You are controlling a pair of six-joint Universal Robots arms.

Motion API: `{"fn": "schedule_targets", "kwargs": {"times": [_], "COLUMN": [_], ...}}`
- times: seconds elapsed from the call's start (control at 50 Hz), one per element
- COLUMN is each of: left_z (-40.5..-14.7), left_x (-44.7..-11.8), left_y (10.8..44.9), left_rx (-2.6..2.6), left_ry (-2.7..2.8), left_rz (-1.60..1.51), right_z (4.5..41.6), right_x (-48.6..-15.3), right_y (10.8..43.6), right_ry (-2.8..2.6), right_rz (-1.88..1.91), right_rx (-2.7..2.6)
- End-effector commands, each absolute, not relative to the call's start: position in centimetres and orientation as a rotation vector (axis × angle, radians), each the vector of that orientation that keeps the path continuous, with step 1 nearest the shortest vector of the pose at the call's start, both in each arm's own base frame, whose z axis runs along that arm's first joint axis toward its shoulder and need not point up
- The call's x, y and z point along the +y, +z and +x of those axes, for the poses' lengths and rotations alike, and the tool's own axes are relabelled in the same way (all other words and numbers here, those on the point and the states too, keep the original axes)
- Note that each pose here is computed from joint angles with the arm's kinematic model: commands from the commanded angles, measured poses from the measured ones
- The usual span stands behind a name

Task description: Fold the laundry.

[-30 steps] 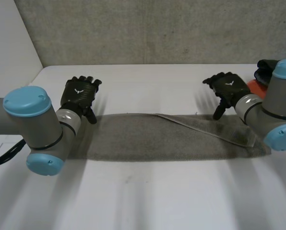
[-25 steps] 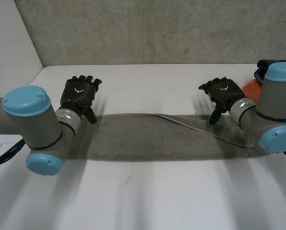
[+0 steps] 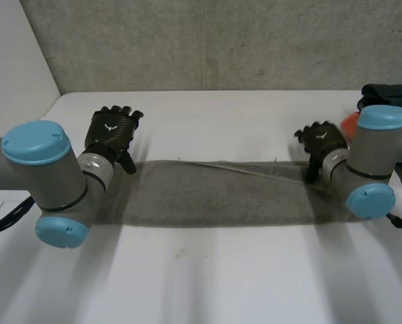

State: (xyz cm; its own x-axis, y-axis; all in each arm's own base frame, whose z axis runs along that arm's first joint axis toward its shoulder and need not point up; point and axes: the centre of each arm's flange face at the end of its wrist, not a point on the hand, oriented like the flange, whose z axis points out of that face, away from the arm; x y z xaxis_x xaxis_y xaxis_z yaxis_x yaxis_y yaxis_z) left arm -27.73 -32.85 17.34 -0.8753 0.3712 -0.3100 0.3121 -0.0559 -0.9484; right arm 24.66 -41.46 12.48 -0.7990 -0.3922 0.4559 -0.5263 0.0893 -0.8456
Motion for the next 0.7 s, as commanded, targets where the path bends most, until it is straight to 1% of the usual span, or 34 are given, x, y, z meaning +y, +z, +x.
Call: {"fn": "schedule_targets", "kwargs": {"times": [0.02,0.04,0.12,0.18,0.24,0.26,0.32,0.34,0.4,0.44,0.48,0.52,0.56,0.7], "left_z": [-27.6,-27.5,-27.4,-27.3,-27.3,-27.2,-27.3,-27.4,-27.4,-27.5,-27.6,-27.7,-27.8,-28.0], "left_x": [-32.8,-32.8,-32.8,-32.8,-32.7,-32.7,-32.7,-32.6,-32.6,-32.4,-32.2,-32.0,-31.9,-31.7], "left_y": [17.8,18.0,18.4,18.7,18.7,18.8,18.9,19.0,19.0,19.3,19.6,19.8,20.0,20.2], "left_rx": [-2.121,-2.117,-2.112,-2.109,-2.105,-2.102,-2.095,-2.092,-2.085,-2.075,-2.064,-2.055,-2.042,-2.03], "left_ry": [2.128,2.134,2.147,2.153,2.153,2.157,2.16,2.161,2.162,2.164,2.167,2.166,2.17,2.163], "left_rz": [-0.763,-0.76,-0.753,-0.748,-0.75,-0.749,-0.75,-0.751,-0.754,-0.757,-0.76,-0.76,-0.761,-0.758], "right_z": [23.4,23.5,23.9,23.6,23.2,23.0,22.3,22.0,21.5,20.8,20.0,19.3,18.5,16.3], "right_x": [-46.3,-47.2,-48.6,-48.5,-48.0,-47.3,-46.4,-45.6,-44.0,-42.0,-39.9,-38.6,-36.6,-33.9], "right_y": [14.1,14.4,15.4,15.1,16.0,17.1,18.4,19.5,20.5,20.9,20.7,20.3,19.4,16.9], "right_ry": [2.029,2.108,2.257,2.206,2.152,2.126,2.085,2.064,2.002,1.899,1.766,1.672,1.537,1.407], "right_rz": [0.69,0.65,0.617,0.671,0.711,0.735,0.763,0.786,0.846,0.914,0.975,1.003,1.029,1.013], "right_rx": [-1.934,-1.848,-1.64,-1.63,-1.667,-1.705,-1.777,-1.82,-1.905,-2.017,-2.142,-2.228,-2.35,-2.461]}}
